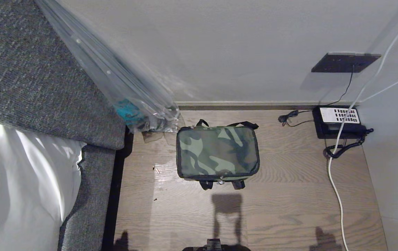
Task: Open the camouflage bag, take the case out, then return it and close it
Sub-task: Open the top of the storage box
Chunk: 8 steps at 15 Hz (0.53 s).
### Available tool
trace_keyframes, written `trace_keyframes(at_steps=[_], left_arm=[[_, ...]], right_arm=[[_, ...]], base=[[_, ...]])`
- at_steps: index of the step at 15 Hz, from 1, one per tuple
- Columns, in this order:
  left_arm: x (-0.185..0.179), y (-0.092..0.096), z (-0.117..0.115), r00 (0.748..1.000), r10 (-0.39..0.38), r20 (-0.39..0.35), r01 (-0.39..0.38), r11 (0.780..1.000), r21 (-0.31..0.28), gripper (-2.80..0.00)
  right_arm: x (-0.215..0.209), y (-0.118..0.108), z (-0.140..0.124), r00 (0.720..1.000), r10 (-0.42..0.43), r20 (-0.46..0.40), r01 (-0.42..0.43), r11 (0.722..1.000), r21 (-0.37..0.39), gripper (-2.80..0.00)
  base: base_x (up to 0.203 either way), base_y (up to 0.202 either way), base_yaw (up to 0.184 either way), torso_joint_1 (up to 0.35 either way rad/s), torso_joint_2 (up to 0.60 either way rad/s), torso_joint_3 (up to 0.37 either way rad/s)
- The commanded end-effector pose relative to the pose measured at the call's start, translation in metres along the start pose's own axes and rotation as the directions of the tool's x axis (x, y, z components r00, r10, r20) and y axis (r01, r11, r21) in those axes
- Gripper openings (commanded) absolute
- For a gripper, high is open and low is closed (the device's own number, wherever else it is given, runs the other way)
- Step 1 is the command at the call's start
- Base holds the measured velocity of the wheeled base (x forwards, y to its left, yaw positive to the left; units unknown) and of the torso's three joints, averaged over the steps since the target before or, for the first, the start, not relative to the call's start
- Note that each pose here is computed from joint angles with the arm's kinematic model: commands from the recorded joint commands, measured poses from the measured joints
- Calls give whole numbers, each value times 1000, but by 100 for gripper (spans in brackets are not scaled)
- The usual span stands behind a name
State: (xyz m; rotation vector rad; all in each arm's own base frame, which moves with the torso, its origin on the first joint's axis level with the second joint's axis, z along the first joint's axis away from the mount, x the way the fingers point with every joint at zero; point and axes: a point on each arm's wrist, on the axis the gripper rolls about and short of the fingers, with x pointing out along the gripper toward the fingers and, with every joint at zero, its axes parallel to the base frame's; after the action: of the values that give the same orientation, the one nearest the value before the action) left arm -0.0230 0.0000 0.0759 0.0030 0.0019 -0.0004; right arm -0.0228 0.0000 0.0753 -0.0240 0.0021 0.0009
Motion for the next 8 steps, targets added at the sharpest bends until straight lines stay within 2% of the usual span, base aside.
trace_keyframes(at_steps=[1, 5, 7, 8], left_arm=[[0, 0, 0, 1000, 0, 0, 0, 1000, 0, -280], [0, 0, 0, 1000, 1, 5, -1, 1000, -1, -280], [0, 0, 0, 1000, 0, 5, 0, 1000, -1, -280], [0, 0, 0, 1000, 0, 5, 0, 1000, -1, -280]], right_arm=[[0, 0, 0, 1000, 1, 1, -1, 1000, -1, -280], [0, 0, 0, 1000, 1, 1, -1, 1000, -1, -280], [0, 0, 0, 1000, 1, 1, -1, 1000, -1, -280], [0, 0, 0, 1000, 8, -2, -8, 1000, -28, -280]], base=[[0, 0, 0, -2, 6, -193], [0, 0, 0, 0, 5, -193], [0, 0, 0, 5, 2, -83], [0, 0, 0, 2, -3, -31]])
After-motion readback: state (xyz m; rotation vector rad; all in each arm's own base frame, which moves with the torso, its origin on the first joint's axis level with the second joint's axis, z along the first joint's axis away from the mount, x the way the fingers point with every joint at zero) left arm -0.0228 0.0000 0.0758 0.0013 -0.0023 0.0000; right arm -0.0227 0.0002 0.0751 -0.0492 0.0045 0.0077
